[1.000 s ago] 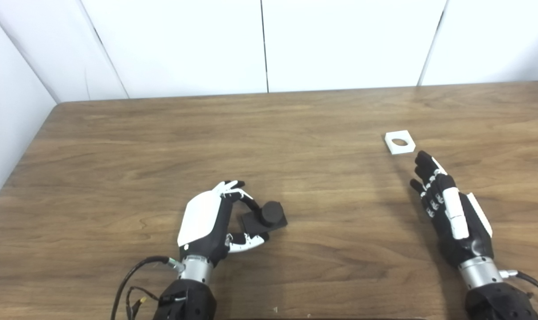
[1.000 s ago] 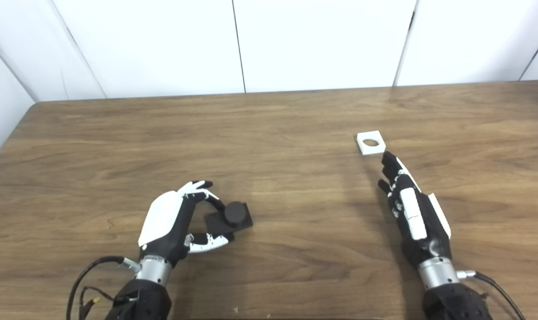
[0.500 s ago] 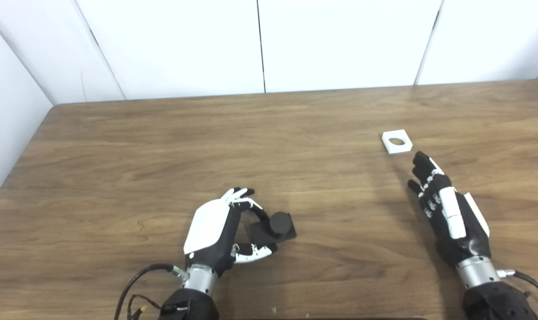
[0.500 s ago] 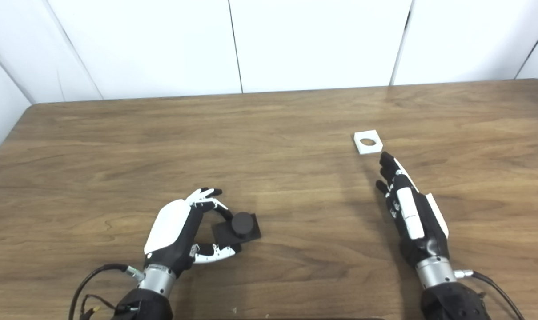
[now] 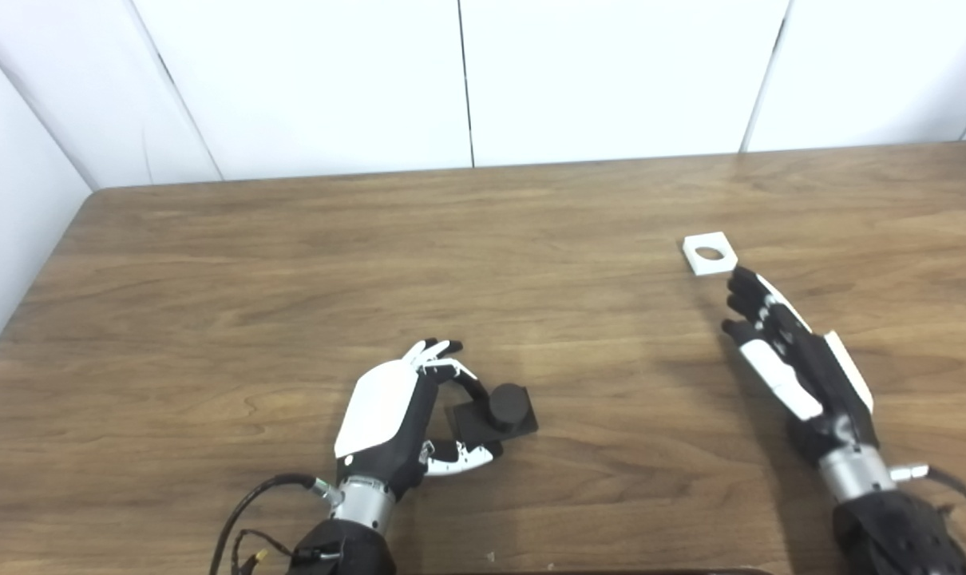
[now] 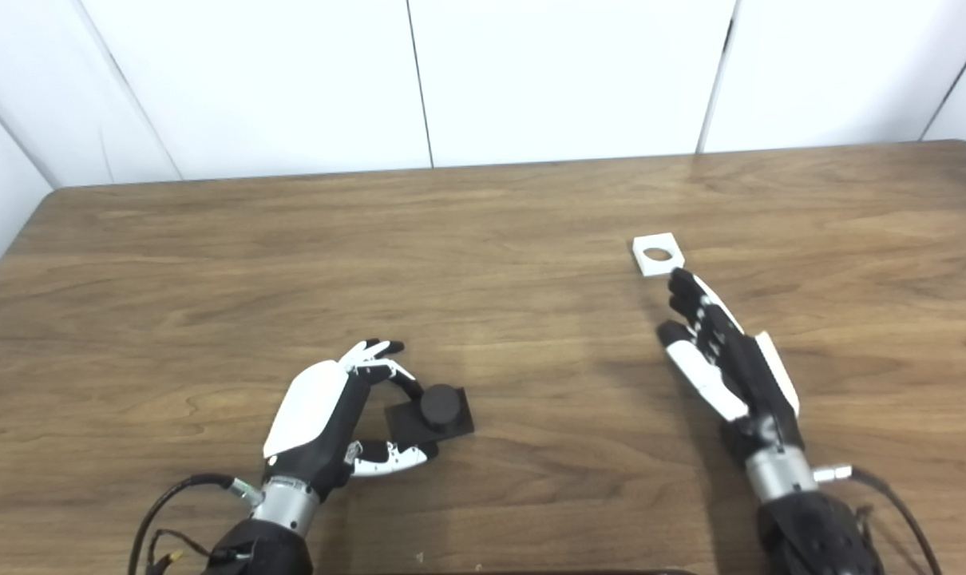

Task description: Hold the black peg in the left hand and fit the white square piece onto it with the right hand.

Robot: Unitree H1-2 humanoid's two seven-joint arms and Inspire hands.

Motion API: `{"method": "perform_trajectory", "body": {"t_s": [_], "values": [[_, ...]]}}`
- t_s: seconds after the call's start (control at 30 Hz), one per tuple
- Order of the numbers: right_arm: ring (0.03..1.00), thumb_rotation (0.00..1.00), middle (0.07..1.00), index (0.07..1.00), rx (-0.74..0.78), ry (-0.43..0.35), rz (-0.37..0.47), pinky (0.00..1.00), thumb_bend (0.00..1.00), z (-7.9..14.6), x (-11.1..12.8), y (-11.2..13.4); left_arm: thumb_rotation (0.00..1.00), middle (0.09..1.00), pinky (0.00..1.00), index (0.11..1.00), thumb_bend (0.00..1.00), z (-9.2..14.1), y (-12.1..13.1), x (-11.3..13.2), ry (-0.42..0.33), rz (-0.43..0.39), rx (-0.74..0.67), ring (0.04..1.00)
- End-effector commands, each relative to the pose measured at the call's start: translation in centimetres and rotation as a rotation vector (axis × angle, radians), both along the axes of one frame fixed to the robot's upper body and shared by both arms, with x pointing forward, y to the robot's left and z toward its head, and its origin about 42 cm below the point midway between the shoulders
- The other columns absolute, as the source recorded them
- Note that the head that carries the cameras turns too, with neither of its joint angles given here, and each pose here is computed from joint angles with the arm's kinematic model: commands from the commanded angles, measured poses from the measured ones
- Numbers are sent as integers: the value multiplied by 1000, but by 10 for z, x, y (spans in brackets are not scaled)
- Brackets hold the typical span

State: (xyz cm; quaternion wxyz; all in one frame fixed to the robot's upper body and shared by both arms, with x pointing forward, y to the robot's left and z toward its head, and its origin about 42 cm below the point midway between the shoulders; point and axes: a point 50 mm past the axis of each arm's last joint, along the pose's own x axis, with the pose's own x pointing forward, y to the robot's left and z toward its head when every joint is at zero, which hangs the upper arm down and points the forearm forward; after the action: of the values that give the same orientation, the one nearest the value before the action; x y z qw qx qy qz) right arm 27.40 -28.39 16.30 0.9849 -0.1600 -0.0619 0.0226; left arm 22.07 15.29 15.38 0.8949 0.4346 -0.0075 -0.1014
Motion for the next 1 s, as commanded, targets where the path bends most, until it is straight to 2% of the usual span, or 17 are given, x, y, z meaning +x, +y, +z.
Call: {"method": "perform_trajectory", "body": {"t_s": [0.0,0.07,0.17,0.33,0.4,0.6,0.73,0.97], "values": [[895,394,906,868,-59,-126,-3,847,719,35,20,-1,69,880,848,495,503,-6,-9,-7,43,-39,-11,941],[909,358,901,834,-135,-144,-22,883,752,47,34,-4,69,883,843,495,503,-6,-11,-7,42,-41,-10,943],[940,362,905,767,-287,-151,-47,947,796,63,55,-10,69,884,830,495,503,-6,-12,-8,40,-45,-7,943],[937,297,923,716,-466,-116,-63,932,841,79,82,-22,69,881,830,495,503,-7,-13,-8,42,-47,-3,941],[977,281,935,712,-525,-104,-58,960,856,82,90,-25,69,884,829,495,503,-7,-13,-9,43,-46,-5,943],[1000,214,952,692,-742,-23,1,1000,901,92,123,-37,69,888,821,495,503,-8,-13,-9,47,-46,-7,946],[1000,216,965,696,-856,46,45,1000,913,98,140,-40,69,889,818,495,503,-8,-14,-9,51,-50,-6,946],[1000,200,975,711,-982,74,86,1000,907,109,150,-33,68,888,817,495,503,-6,-19,-9,50,-46,-32,942]]}}
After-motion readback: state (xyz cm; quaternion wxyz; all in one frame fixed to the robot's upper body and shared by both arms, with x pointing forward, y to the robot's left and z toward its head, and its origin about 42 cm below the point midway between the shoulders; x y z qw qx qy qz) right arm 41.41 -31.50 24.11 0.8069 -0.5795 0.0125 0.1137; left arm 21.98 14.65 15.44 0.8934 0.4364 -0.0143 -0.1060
